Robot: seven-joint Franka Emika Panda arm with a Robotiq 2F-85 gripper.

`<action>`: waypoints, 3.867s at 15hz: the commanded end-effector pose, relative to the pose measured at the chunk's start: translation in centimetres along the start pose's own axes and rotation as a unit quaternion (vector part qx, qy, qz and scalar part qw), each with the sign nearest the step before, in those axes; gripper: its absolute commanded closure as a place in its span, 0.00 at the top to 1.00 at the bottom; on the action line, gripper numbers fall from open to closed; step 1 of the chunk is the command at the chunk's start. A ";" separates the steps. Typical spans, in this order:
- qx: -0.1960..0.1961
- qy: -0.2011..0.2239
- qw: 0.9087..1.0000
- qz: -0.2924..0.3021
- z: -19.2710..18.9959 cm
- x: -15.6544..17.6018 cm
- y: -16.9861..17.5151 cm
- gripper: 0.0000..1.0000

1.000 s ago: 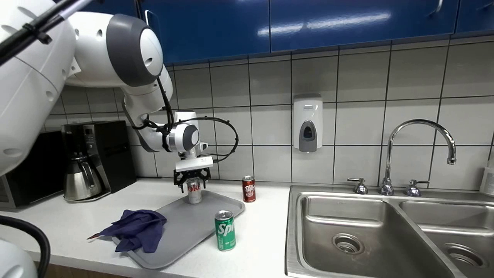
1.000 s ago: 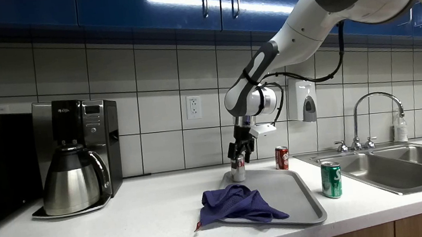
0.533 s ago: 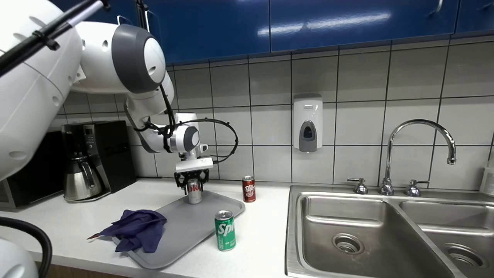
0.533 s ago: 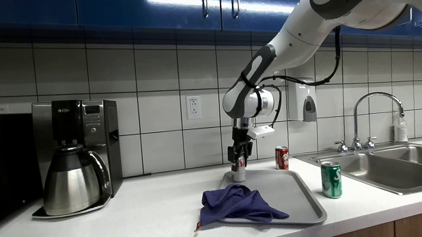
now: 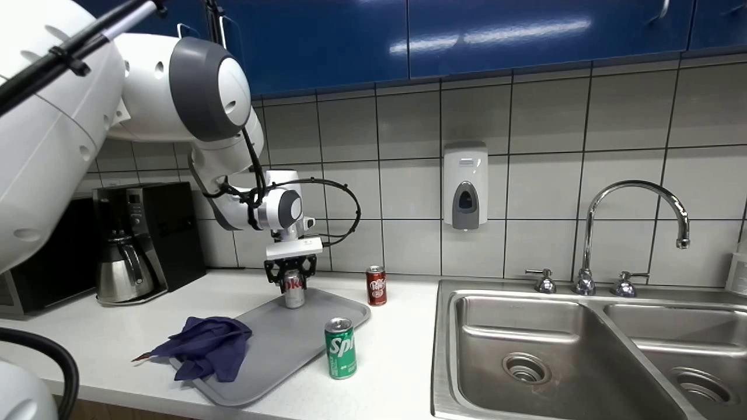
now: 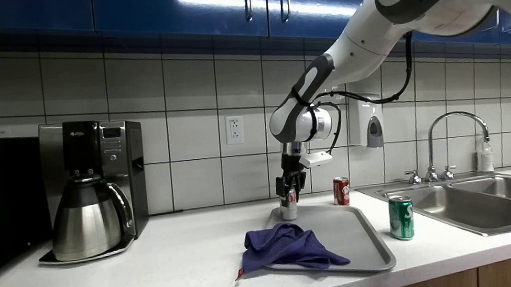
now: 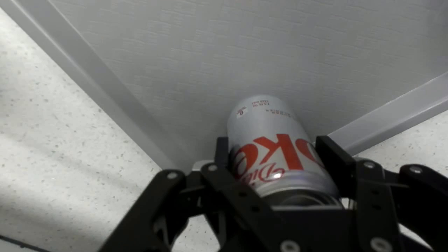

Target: Remove the green and grey cans from the tray

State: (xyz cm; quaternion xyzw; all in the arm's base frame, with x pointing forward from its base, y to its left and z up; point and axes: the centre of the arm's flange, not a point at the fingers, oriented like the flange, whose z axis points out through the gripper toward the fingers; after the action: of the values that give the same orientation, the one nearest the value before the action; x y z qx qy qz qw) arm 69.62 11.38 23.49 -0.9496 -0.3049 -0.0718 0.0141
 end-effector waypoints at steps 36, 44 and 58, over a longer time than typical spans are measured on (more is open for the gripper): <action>-0.012 0.014 0.999 -0.049 -4.4 1.4 -8.7 0.39; -0.021 0.010 0.998 -0.066 -3.7 2.8 -12.3 0.39; -0.018 0.009 0.996 -0.090 -3.3 3.7 -15.0 0.39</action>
State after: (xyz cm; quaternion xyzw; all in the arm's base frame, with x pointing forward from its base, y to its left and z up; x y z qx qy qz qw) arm 63.89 24.94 26.28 -0.9181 -0.3884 -0.0786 0.0008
